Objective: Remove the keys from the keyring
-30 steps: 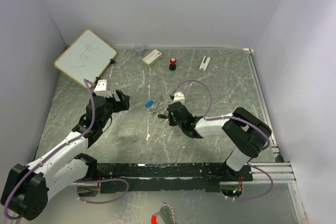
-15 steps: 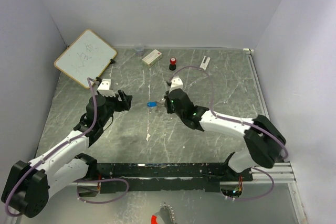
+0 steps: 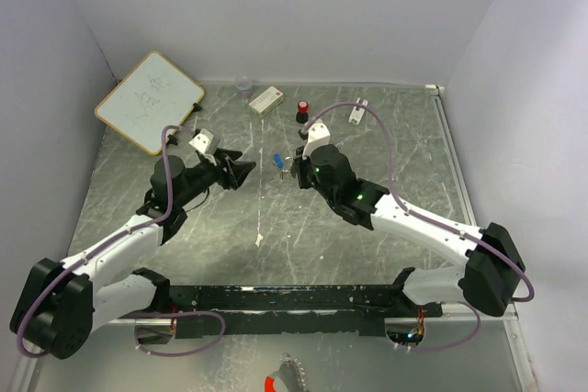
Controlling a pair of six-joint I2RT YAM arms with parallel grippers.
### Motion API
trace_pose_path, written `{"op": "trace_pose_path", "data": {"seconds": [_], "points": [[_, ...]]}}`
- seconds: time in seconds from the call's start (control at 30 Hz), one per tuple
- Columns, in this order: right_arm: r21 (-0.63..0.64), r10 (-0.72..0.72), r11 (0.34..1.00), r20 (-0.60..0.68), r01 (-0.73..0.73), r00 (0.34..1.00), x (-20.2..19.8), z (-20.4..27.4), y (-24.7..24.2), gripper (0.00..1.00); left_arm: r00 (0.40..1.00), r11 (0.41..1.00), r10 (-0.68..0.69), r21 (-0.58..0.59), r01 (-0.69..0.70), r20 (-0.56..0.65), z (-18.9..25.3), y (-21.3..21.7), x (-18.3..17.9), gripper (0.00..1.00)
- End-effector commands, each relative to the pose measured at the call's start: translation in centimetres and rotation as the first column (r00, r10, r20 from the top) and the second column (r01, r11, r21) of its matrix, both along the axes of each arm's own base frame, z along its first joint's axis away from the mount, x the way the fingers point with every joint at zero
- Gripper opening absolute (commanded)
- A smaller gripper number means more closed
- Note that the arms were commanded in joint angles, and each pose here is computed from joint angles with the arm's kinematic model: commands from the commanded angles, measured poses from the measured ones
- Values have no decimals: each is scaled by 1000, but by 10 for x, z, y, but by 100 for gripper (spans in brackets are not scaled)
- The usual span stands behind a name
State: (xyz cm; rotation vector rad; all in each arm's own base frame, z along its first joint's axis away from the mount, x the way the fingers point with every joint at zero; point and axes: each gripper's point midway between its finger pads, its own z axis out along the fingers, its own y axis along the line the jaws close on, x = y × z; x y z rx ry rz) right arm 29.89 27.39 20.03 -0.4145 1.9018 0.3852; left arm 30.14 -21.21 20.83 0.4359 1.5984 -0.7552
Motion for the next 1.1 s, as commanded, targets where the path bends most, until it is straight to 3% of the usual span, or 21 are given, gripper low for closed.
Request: {"op": "trace_pose_path", "data": {"seconds": [0.0, 0.13, 0.33, 1.07], "points": [[14, 40, 999, 32, -41, 999, -6, 18, 3, 0, 960, 974, -211, -41, 222, 186, 46, -31, -18, 65], [18, 71, 997, 35, -72, 997, -10, 23, 7, 0, 921, 947, -304, -29, 321, 245, 53, -46, -29, 61], [23, 77, 997, 40, -78, 996, -13, 29, 5, 0, 904, 925, -378, 39, 378, 201, 32, -64, -32, 61], [38, 109, 993, 27, -110, 994, -20, 30, 14, 0, 925, 942, -334, 38, 333, 181, 29, -64, -33, 63]]}}
